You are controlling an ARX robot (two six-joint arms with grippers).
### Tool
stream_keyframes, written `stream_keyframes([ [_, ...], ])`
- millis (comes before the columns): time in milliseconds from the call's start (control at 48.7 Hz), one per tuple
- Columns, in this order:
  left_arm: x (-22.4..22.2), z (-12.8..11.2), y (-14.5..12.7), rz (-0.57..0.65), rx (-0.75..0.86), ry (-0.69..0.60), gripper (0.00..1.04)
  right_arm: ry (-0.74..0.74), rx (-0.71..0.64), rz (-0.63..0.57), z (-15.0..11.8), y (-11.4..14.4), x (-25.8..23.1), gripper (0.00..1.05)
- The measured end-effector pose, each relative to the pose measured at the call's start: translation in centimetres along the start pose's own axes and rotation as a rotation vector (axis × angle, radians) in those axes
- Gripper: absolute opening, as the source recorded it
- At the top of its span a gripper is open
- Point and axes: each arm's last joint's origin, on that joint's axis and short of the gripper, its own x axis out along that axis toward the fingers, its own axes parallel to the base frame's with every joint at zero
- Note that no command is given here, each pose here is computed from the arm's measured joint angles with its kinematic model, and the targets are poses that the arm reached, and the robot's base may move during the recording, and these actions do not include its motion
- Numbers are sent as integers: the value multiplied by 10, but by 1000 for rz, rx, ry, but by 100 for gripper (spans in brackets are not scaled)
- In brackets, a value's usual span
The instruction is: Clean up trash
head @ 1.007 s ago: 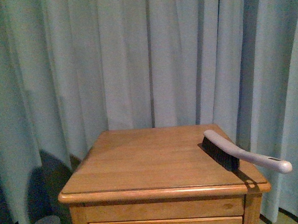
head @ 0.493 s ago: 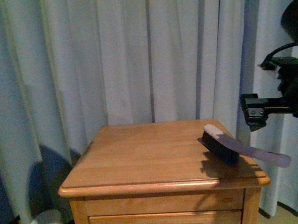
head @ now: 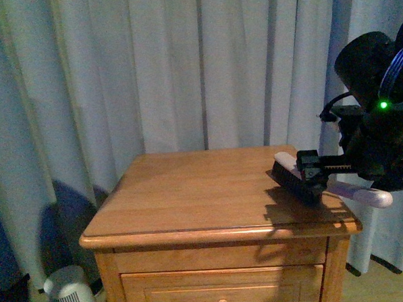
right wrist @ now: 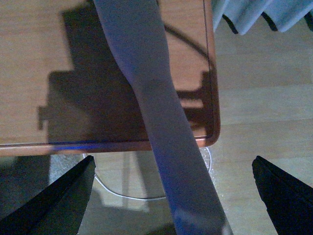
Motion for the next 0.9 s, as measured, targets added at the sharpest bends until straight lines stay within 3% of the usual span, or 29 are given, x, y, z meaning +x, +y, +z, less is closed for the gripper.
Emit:
stream_keyframes([
  [452,0,0,0,0,0,0,28,19,1,10,-7,2,25,97],
  [555,0,0,0,0,0,0,28,14,3,11,-6,1,25,78],
  [904,0,0,0,0,0,0,28,7,8,21,-6,-2,24,29],
])
